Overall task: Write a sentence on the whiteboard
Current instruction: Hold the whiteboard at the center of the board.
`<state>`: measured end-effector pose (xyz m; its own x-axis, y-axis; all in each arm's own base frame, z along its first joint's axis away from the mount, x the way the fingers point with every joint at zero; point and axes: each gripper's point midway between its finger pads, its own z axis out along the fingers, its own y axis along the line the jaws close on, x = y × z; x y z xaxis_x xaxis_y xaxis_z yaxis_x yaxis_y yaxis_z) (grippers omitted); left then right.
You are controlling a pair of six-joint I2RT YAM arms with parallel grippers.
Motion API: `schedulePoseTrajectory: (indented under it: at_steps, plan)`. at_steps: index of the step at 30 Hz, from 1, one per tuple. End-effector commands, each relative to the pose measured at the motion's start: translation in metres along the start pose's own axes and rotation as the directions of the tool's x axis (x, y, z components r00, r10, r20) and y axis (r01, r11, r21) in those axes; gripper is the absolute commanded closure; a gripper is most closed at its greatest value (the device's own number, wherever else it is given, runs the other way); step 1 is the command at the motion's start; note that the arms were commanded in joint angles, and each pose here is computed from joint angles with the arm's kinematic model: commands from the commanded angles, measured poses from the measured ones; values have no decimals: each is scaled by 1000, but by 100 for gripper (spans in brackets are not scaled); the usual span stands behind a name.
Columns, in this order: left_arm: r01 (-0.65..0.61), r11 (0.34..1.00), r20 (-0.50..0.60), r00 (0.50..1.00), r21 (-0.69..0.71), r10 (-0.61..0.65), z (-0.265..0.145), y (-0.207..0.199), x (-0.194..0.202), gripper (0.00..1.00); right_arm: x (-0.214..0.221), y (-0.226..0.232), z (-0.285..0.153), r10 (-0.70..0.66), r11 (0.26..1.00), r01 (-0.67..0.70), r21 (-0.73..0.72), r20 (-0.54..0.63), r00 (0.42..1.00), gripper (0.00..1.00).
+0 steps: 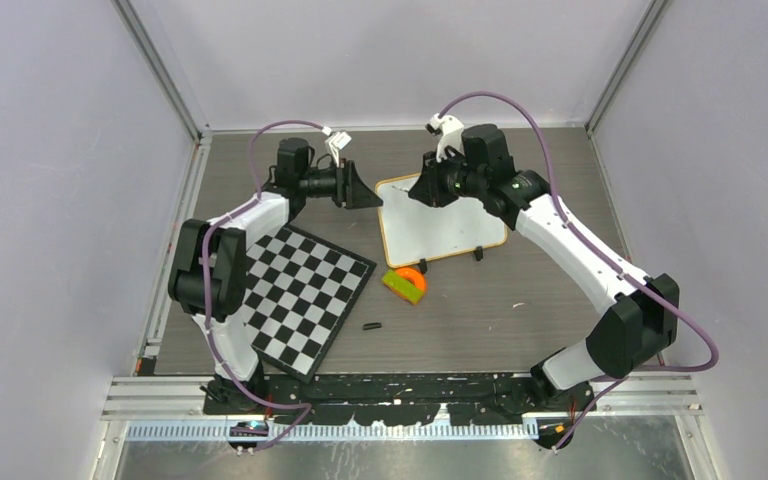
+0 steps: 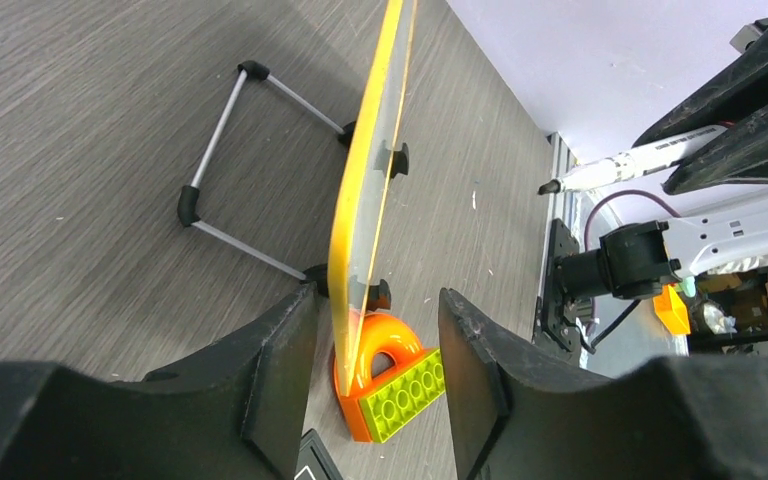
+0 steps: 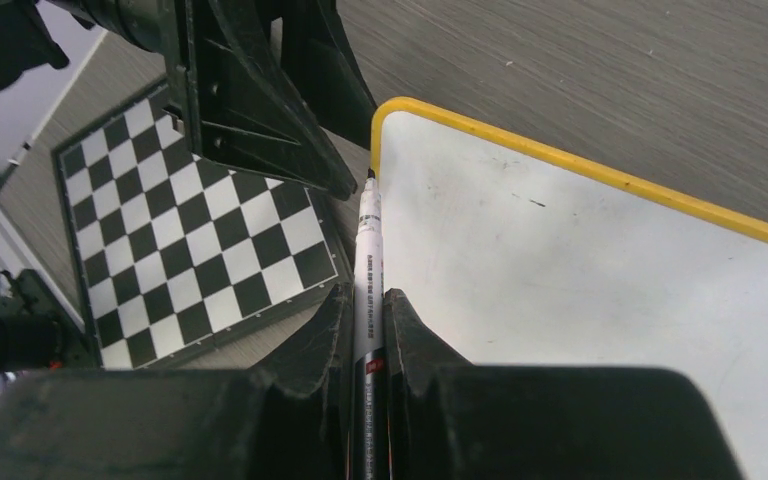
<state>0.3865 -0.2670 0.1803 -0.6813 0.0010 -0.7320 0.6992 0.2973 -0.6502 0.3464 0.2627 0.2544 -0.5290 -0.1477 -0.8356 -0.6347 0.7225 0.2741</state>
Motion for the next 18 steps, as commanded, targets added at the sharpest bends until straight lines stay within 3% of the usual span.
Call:
schedulePoseTrajectory:
  at_steps: [1,7,18]
  plan:
    - [-88,995,54,995,39,86,3,-14,-28,52,-26,11,-6,62,998,-60,-34,63,996,100]
    - [-85,996,60,995,39,82,4,-15,-32,57,-24,-2,-10,-8,999,6,41,53,999,100]
    - [-85,995,54,995,43,83,3,-13,-26,71,6,8,-2,-68,995,69,-65,21,997,100]
